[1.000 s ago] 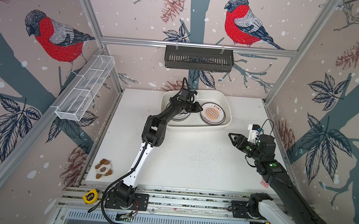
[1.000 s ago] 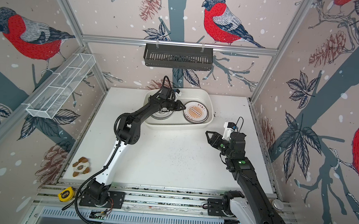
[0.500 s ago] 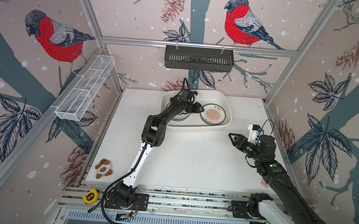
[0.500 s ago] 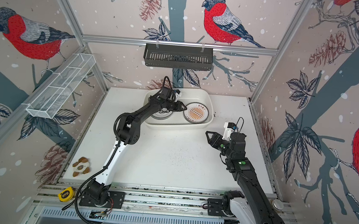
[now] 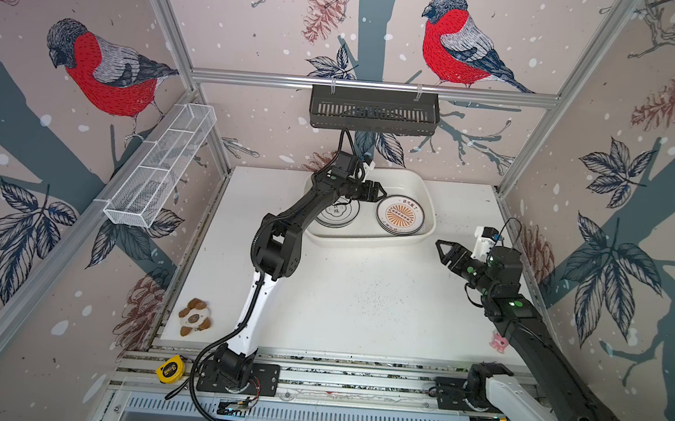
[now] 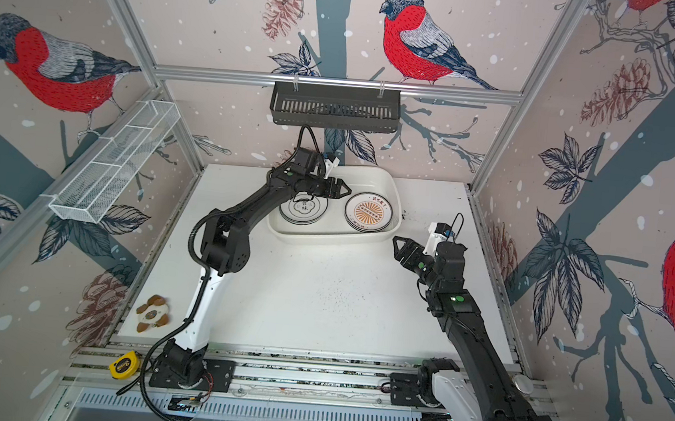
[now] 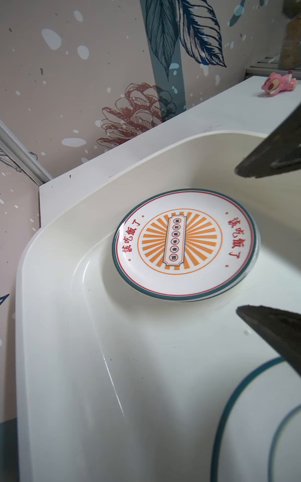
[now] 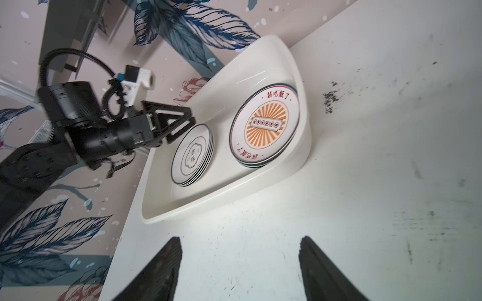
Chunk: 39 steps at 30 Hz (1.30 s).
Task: Place the plates into the plastic bin on the countertop
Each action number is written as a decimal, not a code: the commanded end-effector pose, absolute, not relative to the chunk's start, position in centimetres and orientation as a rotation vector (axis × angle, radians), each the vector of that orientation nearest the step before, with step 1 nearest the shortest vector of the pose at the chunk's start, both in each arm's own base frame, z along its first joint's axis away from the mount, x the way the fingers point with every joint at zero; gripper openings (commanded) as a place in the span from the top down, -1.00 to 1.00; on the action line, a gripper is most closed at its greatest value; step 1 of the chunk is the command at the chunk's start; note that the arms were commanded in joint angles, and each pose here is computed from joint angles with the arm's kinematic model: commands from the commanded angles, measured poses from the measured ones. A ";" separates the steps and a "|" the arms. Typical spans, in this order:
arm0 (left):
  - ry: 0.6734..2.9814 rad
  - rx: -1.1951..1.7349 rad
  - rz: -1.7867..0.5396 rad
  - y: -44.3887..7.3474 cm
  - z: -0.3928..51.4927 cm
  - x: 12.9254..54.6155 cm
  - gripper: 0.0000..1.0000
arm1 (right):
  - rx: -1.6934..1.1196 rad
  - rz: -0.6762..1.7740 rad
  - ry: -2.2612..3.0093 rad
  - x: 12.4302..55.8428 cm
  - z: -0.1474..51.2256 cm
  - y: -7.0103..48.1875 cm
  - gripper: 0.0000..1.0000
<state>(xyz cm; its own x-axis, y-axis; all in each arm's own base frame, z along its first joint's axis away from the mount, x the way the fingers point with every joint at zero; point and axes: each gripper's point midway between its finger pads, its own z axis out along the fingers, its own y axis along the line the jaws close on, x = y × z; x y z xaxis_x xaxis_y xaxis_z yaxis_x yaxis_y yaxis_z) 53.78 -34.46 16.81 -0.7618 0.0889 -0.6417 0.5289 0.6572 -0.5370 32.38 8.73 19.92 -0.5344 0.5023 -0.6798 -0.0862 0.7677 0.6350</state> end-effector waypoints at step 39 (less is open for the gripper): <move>1.710 -0.096 -0.104 1.0 18.6 40.3 -0.95 | 0.441 -0.183 1.629 35.8 17.3 -7.6 -0.99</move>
